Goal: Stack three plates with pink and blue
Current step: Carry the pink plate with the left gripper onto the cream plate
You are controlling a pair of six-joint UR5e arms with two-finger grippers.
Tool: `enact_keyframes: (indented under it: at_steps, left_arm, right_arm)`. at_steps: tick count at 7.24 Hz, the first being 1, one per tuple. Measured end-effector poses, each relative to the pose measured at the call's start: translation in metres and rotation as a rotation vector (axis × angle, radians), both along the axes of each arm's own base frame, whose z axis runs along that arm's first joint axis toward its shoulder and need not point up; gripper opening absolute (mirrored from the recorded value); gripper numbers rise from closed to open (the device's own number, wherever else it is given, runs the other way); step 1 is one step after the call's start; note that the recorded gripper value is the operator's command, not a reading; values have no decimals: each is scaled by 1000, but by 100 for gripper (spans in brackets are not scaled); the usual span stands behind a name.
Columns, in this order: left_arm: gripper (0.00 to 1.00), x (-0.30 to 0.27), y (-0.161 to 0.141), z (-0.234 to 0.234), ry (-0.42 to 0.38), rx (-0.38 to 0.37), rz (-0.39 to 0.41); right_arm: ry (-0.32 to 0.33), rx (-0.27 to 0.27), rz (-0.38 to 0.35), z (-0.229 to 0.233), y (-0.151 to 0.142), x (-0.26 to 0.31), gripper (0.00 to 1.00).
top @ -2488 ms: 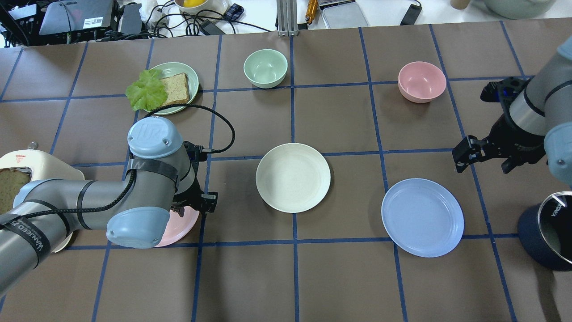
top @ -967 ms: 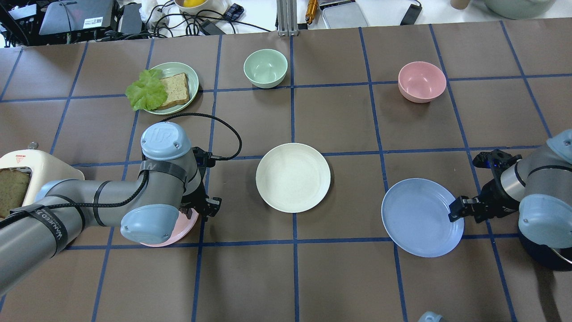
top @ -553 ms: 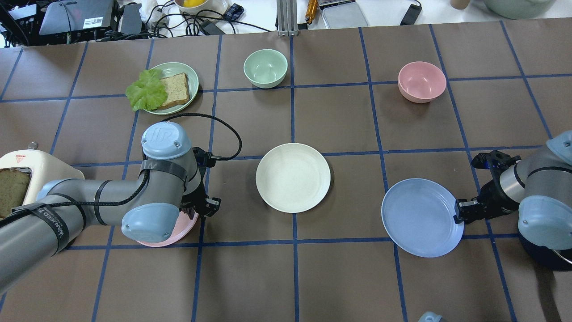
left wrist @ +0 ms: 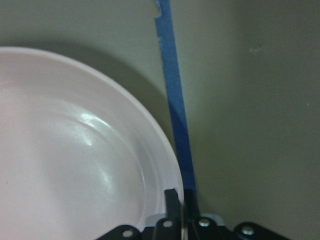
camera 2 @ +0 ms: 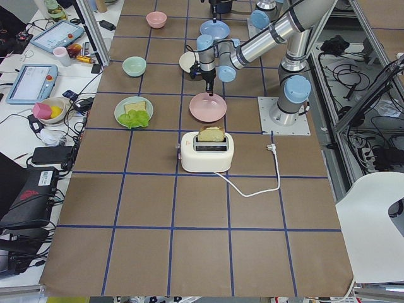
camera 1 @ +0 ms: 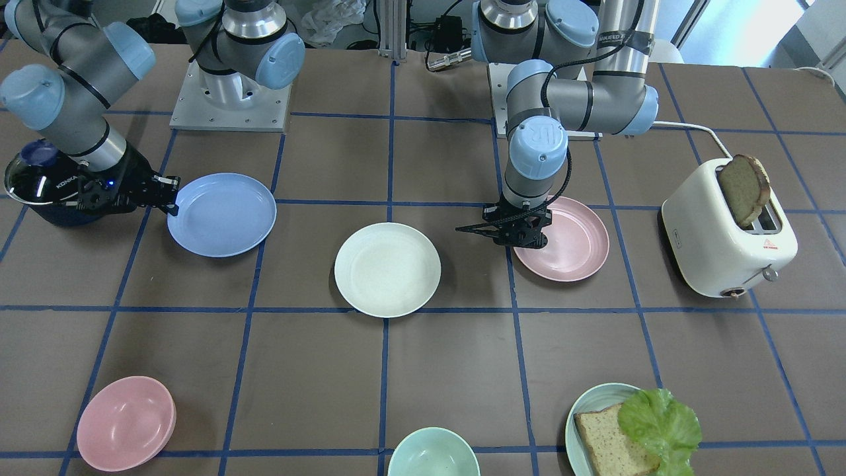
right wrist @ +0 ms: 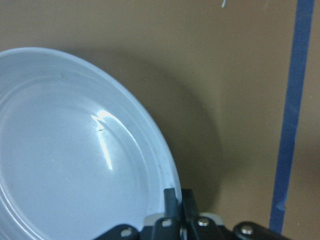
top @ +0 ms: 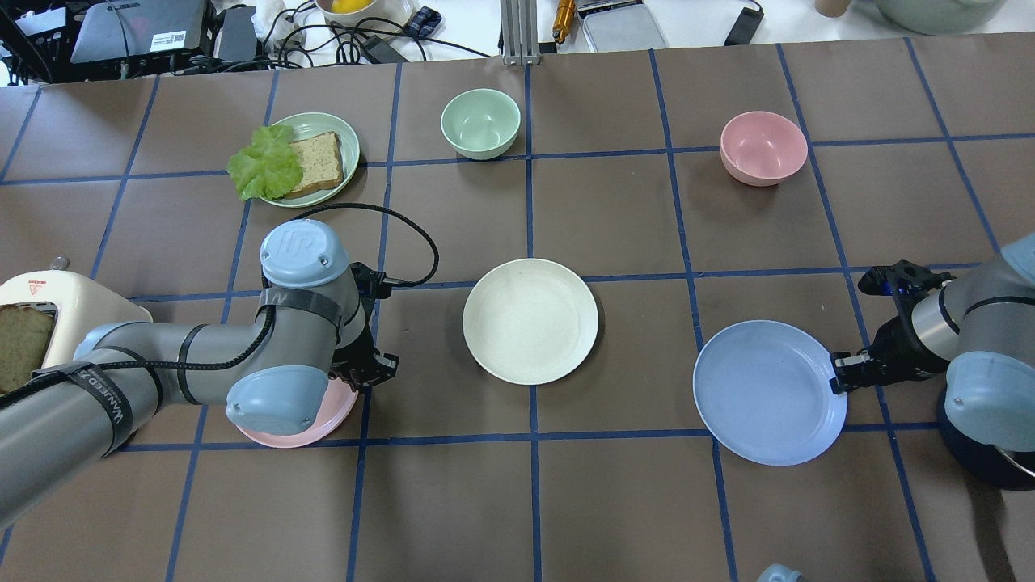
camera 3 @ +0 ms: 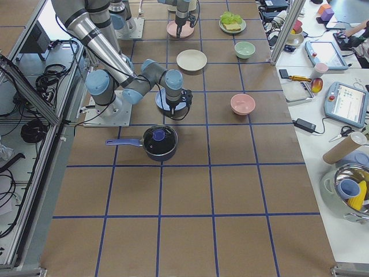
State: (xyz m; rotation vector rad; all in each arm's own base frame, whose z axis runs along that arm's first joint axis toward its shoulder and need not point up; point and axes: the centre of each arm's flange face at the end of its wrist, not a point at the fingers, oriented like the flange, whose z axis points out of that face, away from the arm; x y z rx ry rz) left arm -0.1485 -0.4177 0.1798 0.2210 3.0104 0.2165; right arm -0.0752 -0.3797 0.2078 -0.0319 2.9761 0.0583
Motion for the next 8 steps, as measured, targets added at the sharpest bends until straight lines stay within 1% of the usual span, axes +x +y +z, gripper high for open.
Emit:
enact_keyframes:
  at_steps: [1, 2, 4, 5, 6, 7, 8]
  left_arm:
    - [0, -1, 0, 2, -19, -6, -8]
    - [0, -6, 1, 5, -55, -19, -29]
    - [0, -35, -2, 22, -169, -68, -123]
    - [0, -52, -7, 34, -191, -90, -163]
    - [0, -66, -13, 47, -194, -104, -188]
    - [0, -81, -19, 59, -193, -109, -200]
    - [0, -99, -26, 71, -194, -107, -192]
  right_arm:
    - [1, -2, 1, 9, -5, -3, 0]
    - [1, -3, 1, 19, -13, -8, 0]
    - [-3, 1, 1, 48, -31, -20, 0]
    - [-1, -3, 0, 63, -41, -25, 0]
    - [3, -11, -1, 74, -49, -30, 0]
    - [2, -12, -1, 80, -53, -33, 0]
    - [0, -11, -2, 83, -55, -34, 0]
